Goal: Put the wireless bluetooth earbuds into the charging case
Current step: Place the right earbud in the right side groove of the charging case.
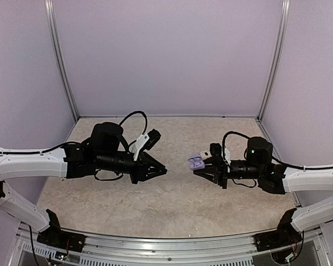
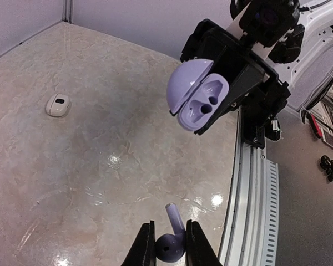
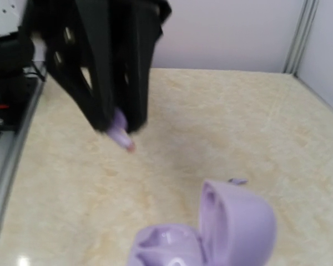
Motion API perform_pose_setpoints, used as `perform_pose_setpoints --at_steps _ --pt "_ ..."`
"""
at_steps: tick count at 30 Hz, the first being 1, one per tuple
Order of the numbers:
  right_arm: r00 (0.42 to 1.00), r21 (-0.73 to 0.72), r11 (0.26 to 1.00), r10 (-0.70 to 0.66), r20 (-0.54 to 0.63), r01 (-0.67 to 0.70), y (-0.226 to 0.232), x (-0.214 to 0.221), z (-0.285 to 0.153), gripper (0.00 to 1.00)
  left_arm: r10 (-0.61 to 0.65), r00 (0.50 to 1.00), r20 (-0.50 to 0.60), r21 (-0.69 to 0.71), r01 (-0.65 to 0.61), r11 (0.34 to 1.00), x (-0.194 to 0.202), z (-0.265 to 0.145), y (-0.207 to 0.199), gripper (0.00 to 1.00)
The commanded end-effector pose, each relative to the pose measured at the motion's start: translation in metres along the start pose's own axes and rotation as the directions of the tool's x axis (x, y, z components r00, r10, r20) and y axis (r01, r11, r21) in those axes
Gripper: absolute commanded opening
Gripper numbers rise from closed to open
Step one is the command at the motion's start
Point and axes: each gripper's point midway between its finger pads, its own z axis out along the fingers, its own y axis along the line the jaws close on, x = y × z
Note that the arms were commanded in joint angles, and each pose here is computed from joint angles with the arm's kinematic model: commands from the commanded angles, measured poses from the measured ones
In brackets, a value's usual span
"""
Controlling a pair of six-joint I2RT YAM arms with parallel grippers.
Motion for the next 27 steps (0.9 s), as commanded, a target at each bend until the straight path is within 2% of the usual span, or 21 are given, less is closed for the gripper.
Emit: perform_pose_setpoints --at_steps 1,12,27 --pt "0.987 0.058 0.987 -0.151 0.049 0.148 -0.005 -0.006 0.004 0.05 -0.112 0.993 -0.043 0.06 0.114 0.992 -0.011 -0.009 -0.017 0.14" --pt "0.939 0.093 0.943 -0.328 0.1 0.32 0.006 -0.015 0.012 0.06 -0.218 0.972 -0.091 0.169 0.23 0.958 -0.024 -0.009 -0.044 0.14" --pt "0.929 0.038 0.935 -0.355 0.105 0.353 0.027 -0.012 0.025 0.04 -0.226 0.963 -0.149 0.2 0.253 0.947 -0.034 0.008 -0.06 0.14"
